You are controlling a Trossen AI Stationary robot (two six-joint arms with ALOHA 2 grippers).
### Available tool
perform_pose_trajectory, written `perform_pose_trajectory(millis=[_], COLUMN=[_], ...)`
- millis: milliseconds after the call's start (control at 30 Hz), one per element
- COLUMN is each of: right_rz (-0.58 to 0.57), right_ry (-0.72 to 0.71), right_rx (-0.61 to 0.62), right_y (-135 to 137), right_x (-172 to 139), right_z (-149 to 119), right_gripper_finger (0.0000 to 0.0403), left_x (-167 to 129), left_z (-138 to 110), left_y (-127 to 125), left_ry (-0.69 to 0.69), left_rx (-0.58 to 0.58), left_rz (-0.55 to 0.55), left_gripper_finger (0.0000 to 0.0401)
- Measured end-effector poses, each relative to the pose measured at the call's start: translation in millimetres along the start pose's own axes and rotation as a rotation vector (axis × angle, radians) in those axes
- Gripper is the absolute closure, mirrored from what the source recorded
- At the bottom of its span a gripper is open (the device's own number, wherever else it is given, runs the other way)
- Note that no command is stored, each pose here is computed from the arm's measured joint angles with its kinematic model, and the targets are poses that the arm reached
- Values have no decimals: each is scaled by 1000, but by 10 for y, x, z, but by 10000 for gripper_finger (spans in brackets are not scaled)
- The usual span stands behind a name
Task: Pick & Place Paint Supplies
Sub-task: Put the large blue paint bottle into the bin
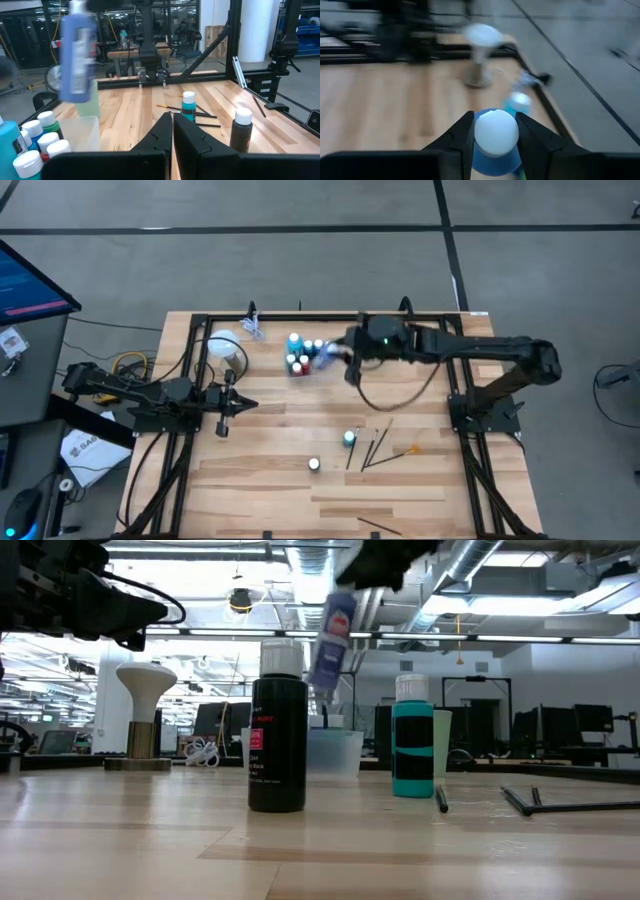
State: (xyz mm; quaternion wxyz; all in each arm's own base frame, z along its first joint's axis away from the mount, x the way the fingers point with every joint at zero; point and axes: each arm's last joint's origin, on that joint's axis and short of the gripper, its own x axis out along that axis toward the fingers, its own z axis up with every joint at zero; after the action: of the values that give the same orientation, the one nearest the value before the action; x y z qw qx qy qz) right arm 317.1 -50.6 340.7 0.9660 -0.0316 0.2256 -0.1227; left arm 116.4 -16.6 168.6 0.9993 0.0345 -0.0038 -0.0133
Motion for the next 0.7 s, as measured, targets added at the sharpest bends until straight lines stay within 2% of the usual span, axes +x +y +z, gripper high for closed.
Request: perform_pose_trajectory(millis=[167,267,467,700], right_rz=[-102,-125,-94,-80], right_ry=[56,86,77,58], right_rx=[84,99,116,112], right_y=[-324,-422,-429,-399], right_x=[183,342,537,495], right_z=[-114,-196,-250,-219], right_gripper_finger=[293,293,293,293], left_x=[0,0,0,0], left_z=[1,1,9,16], left_y=[0,0,0,1], left_ry=[-1,-1,-9,-16], left_rx=[0,0,-2,-3], left_rz=[0,0,0,1], left_gripper_finger=[399,399,399,399])
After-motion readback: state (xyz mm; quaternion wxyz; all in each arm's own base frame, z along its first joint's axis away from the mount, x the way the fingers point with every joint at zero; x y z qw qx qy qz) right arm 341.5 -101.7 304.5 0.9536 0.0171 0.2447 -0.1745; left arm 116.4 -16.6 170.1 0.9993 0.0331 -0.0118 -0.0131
